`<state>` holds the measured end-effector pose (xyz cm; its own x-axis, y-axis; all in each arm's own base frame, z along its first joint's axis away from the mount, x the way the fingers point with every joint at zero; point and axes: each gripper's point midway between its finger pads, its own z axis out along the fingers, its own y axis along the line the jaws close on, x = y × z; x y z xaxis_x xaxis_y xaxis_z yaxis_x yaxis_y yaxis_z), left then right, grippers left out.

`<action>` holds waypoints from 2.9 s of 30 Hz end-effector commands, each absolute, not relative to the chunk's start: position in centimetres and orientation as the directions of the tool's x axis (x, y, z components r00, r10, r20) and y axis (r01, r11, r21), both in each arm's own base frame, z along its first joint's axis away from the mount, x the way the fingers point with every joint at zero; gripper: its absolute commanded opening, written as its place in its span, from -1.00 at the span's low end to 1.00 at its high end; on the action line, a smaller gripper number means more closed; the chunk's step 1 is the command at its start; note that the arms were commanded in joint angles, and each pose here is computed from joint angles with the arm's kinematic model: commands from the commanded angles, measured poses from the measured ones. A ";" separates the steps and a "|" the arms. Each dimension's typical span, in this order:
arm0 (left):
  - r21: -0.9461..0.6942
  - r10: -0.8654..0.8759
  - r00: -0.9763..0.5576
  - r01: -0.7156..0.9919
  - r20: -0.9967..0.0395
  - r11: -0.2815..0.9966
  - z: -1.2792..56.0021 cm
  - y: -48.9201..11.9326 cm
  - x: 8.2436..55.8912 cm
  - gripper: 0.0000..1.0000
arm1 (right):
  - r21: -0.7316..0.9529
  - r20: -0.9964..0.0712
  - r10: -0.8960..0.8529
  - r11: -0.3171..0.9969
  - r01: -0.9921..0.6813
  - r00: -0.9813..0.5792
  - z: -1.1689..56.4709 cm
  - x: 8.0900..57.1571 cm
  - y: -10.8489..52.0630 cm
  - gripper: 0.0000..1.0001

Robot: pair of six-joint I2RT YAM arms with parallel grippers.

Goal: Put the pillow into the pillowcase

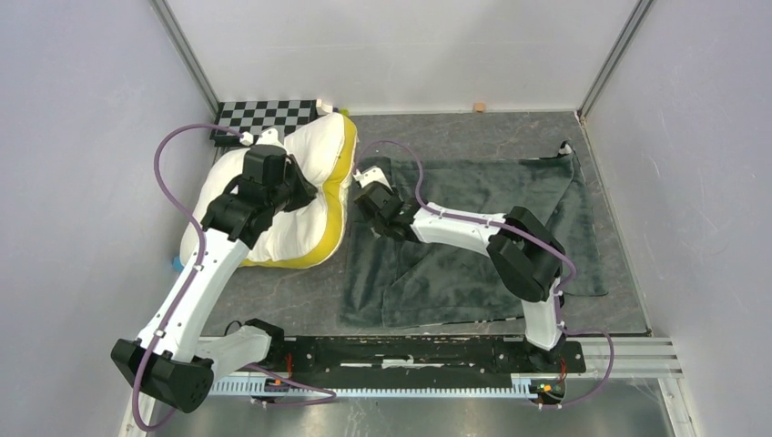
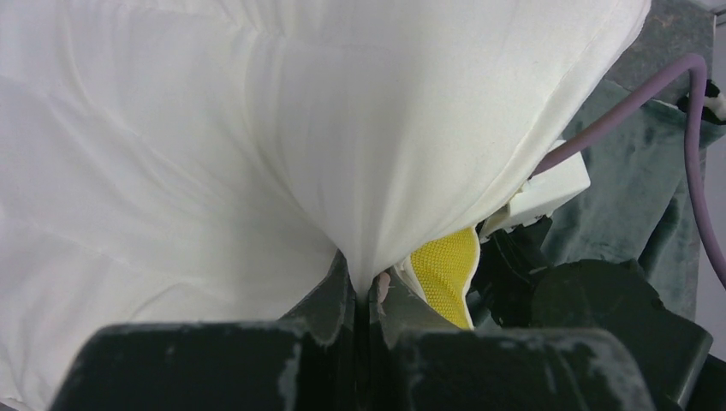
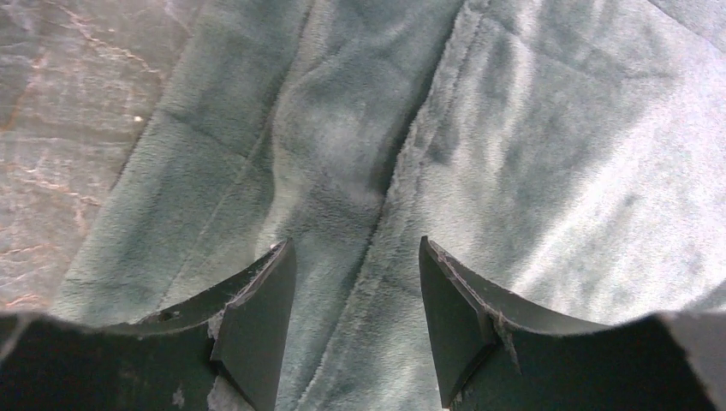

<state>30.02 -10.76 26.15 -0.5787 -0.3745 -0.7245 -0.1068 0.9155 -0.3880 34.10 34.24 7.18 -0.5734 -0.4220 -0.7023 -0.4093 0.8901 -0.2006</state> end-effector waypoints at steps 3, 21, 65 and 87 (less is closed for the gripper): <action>-0.469 -0.433 -0.514 -0.066 -0.741 0.881 28.7 -11.4 30.4 -0.95 | -0.190 -0.712 -0.383 0.912 -0.364 -0.589 7.4 36.3 32.7 0.22; -0.465 -0.398 -0.560 -0.026 -0.727 0.885 27.5 -12.3 29.8 -0.95 | -0.120 -0.699 -0.323 0.932 -0.341 -0.638 5.5 38.1 31.1 -0.12; -0.258 0.045 -0.778 0.261 -0.627 0.930 18.1 -25.2 25.1 -0.95 | -0.020 -0.886 -0.217 0.901 -0.434 -0.410 16.9 35.0 25.9 -1.00; -0.311 0.139 -0.866 0.316 -0.480 0.897 10.0 -28.6 23.0 -0.95 | -0.048 -0.889 -0.273 0.854 -0.519 -0.368 18.6 33.5 28.5 -1.00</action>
